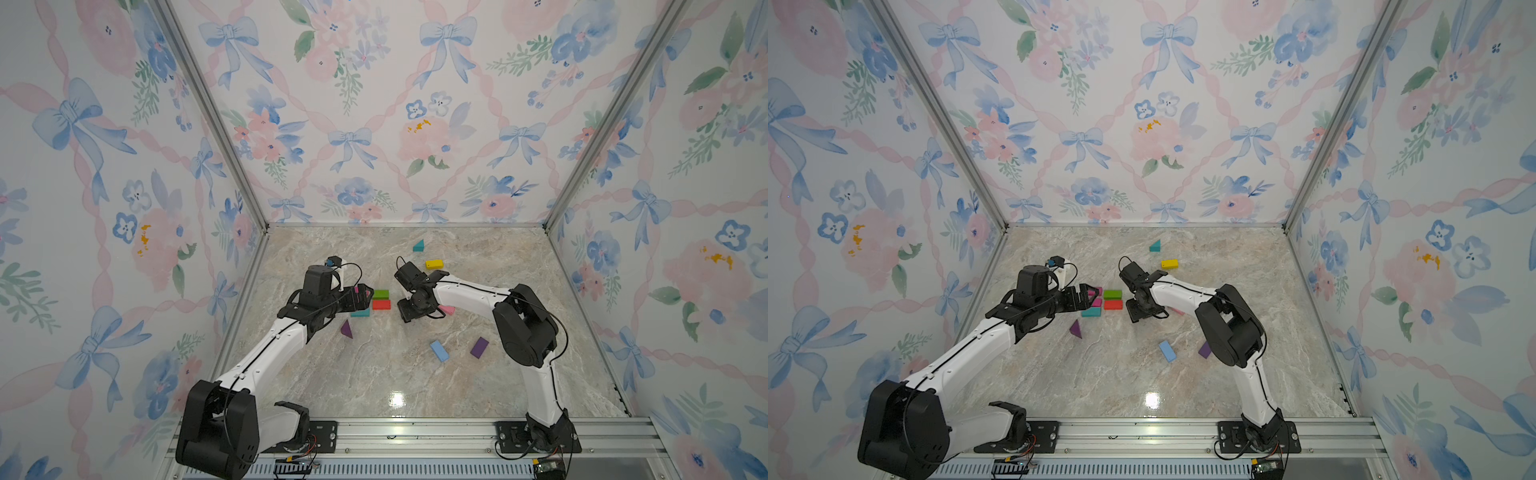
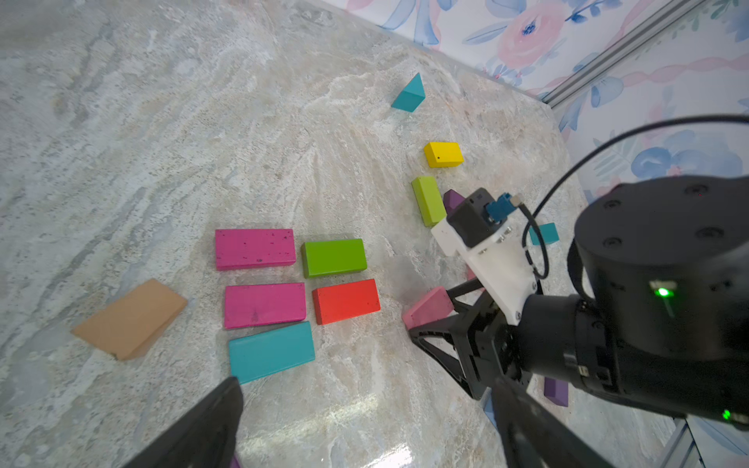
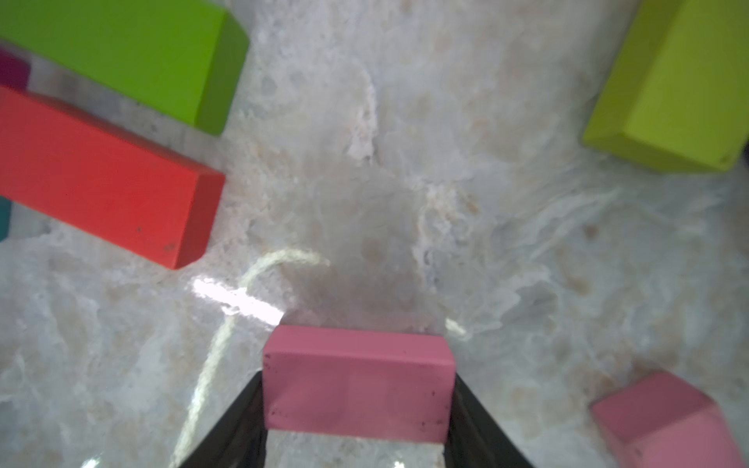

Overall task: Assemble a piece of candy with building blocks
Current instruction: Pick up the building block from the center of the board, then assemble the building block at the center of the board.

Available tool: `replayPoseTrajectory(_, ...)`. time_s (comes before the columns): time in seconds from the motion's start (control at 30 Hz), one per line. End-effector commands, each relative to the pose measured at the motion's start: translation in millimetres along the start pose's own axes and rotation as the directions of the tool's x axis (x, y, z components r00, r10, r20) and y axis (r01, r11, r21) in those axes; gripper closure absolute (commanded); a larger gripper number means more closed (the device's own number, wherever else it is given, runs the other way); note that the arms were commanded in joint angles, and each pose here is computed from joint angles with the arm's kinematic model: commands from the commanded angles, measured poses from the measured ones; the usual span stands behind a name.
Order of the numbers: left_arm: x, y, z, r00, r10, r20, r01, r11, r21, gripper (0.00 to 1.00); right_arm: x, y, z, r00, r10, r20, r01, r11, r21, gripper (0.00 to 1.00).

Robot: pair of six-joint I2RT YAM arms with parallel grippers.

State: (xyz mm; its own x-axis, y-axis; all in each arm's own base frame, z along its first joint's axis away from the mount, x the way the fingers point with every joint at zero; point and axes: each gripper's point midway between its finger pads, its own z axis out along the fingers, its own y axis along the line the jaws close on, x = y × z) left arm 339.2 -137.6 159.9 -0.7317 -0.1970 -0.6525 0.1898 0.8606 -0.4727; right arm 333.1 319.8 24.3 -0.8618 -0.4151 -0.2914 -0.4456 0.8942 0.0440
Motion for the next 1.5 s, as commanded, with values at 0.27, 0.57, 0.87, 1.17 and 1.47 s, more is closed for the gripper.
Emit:
replayPoseTrajectory(0.27, -3.9, 10.4, -7.1, 1.0, -0.012, 0.026, 0.011, 1.0, 0.006, 0.02, 11.1, 54.5, 18.4, 0.999, 0.037, -0.013, -0.038, 0.992, -0.121, 0.55)
replayPoseTrajectory(0.57, -2.7, 14.6, -7.8, 0.999, -0.021, 0.027, 0.02, 1.0, 0.004, 0.02, -3.4, 61.9, 29.9, 0.994, 0.109, 0.022, -0.103, 0.979, -0.175, 0.52)
replayPoseTrajectory(0.87, -2.9, 17.9, -8.2, 0.999, -0.027, 0.03, 0.027, 1.0, 0.001, 0.02, -0.9, 58.9, 28.0, 0.993, 0.112, 0.031, -0.105, 0.981, -0.165, 0.27)
replayPoseTrajectory(1.17, -2.8, 20.1, -10.3, 0.999, -0.028, 0.034, 0.028, 1.0, 0.0, 0.02, 6.6, 64.6, -9.8, 0.994, 0.094, 0.059, -0.08, 0.975, -0.206, 0.2)
replayPoseTrajectory(1.47, -2.4, 34.9, -14.9, 0.997, -0.063, 0.046, 0.064, 0.998, -0.022, 0.02, 38.8, 93.3, -28.3, 1.0, 0.026, 0.008, -0.023, 0.958, -0.286, 0.2)
